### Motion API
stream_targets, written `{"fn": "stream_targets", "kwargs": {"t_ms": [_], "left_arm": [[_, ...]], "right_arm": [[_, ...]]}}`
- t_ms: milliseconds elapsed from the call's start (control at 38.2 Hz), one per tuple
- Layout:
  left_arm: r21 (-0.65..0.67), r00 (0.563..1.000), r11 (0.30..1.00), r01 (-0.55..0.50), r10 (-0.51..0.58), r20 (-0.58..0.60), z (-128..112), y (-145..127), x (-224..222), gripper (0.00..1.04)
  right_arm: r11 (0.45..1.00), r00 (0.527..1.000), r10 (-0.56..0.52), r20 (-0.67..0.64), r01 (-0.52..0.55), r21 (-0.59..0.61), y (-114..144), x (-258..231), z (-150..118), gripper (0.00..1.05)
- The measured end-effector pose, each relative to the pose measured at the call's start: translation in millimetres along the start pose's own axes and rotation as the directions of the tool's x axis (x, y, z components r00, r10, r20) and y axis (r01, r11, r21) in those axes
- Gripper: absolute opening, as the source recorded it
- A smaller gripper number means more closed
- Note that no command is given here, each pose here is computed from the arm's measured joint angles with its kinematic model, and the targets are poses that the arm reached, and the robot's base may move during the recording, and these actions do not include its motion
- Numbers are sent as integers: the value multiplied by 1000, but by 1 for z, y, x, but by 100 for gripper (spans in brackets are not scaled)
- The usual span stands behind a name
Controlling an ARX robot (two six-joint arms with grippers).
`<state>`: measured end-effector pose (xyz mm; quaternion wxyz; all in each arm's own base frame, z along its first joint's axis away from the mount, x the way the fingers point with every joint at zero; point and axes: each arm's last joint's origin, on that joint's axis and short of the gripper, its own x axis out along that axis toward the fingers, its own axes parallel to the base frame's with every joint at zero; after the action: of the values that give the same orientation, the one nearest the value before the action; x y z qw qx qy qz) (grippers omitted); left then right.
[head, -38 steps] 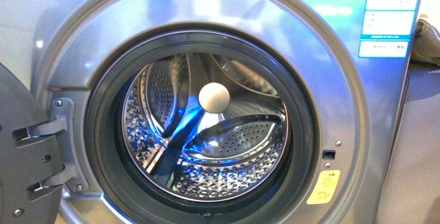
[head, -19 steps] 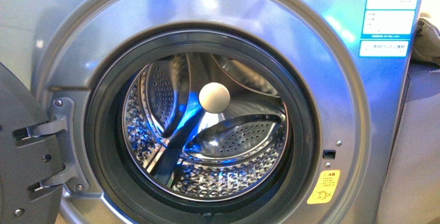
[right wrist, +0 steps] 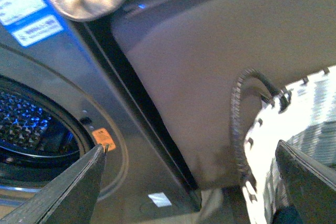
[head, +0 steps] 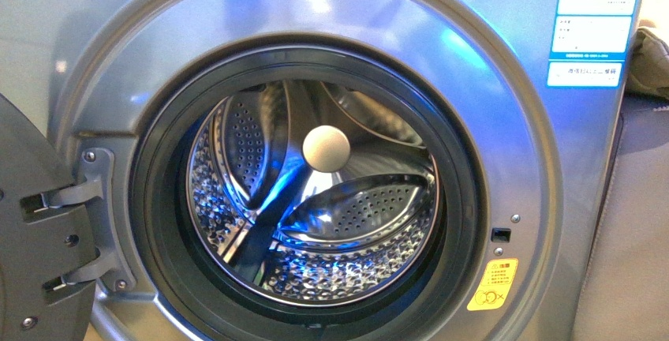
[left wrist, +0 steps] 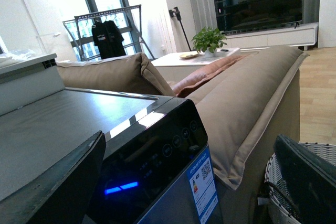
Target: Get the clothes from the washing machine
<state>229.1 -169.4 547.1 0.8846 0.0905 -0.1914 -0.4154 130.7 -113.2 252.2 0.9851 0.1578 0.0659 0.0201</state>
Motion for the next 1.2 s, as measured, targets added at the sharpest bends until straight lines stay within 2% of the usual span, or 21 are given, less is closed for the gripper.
{"fn": "stream_targets", "kwargs": {"t_ms": [157,366,654,759,811,889,994,1046,1203], "left_arm": [[0,1000,1000,0,0,0,0,0,0,98],[0,1000,1000,0,0,0,0,0,0,98],[0,1000,1000,0,0,0,0,0,0,98],[0,1000,1000,0,0,0,0,0,0,98],[0,1000,1000,0,0,0,0,0,0,98],[0,1000,1000,0,0,0,0,0,0,98],[0,1000,1000,0,0,0,0,0,0,98],[0,1000,1000,1,-1,0,0,0,0,98],[0,1000,1000,0,0,1,0,0,0,98]], "right_arm": [[993,991,75,112,-64,-98,41,-3,-3,97],[979,965,188,184,-169,-114,74,2,-19,97],[966,931,250,268,-222,-129,104,-3,-72,97],[972,937,221,269,-189,-140,106,-4,-94,95],[983,971,101,216,-63,-174,105,-4,-98,87],[972,990,-3,142,37,-233,100,-5,-106,75],[958,993,-24,114,56,-281,97,-8,-109,58],[955,996,11,88,15,-295,93,-12,-112,49],[952,990,-21,137,62,-299,85,-17,-109,23]]}}
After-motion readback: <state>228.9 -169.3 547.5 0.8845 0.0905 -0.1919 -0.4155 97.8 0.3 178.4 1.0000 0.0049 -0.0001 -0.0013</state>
